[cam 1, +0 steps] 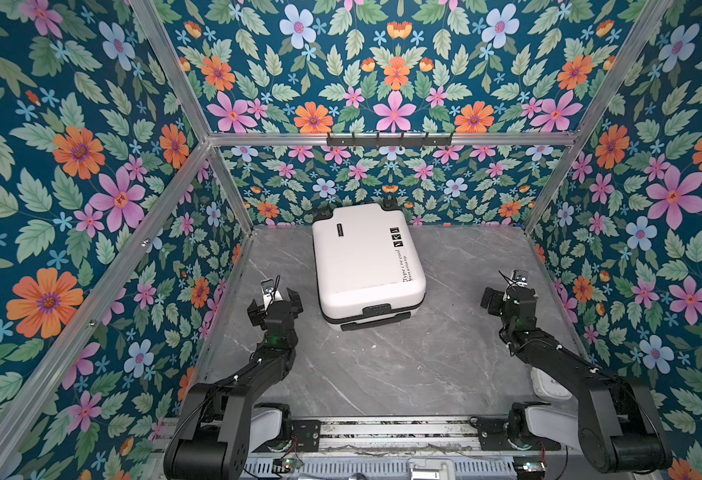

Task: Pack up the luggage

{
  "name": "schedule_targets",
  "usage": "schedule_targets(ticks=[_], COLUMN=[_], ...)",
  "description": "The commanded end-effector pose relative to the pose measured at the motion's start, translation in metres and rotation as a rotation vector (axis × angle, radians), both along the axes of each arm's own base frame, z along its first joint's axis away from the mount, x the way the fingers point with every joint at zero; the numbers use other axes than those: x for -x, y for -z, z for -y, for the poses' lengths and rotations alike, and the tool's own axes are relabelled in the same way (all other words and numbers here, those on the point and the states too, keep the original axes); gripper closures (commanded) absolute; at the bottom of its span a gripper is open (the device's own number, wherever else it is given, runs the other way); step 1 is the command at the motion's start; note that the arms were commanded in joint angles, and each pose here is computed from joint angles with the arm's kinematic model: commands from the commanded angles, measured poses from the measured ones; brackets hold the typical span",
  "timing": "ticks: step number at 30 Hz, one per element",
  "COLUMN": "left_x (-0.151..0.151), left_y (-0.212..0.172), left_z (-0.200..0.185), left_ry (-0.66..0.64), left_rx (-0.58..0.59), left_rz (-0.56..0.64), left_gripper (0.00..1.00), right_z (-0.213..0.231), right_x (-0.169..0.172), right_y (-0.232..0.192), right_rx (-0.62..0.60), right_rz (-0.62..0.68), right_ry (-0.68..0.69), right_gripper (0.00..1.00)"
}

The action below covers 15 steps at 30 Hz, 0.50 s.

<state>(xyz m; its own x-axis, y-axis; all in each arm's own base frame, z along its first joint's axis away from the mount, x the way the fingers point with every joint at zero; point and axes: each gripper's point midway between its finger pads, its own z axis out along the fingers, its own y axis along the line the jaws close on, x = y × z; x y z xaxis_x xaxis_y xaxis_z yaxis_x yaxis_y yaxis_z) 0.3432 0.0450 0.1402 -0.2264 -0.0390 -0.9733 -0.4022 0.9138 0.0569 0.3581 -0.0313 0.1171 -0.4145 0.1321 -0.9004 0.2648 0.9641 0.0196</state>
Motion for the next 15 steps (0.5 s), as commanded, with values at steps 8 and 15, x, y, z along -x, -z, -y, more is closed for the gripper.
schedule_targets(ticks=[8, 15], left_x=[-0.012, 0.003], left_y=[-0.004, -0.007], left_z=[0.008, 0.003], left_ry=[0.1, 0.081], left_rx=[0.001, -0.023], left_rz=[0.155, 0.259], left_gripper=[0.01, 0.0], right_z=[-0.018, -0.023], right_x=[-0.008, -0.005], right_y=[-0.006, 0.008], right_rx=[0.038, 0.044], right_rz=[0.149, 0.196], right_ry=[-0.128, -0.163], right_gripper=[0.01, 0.01])
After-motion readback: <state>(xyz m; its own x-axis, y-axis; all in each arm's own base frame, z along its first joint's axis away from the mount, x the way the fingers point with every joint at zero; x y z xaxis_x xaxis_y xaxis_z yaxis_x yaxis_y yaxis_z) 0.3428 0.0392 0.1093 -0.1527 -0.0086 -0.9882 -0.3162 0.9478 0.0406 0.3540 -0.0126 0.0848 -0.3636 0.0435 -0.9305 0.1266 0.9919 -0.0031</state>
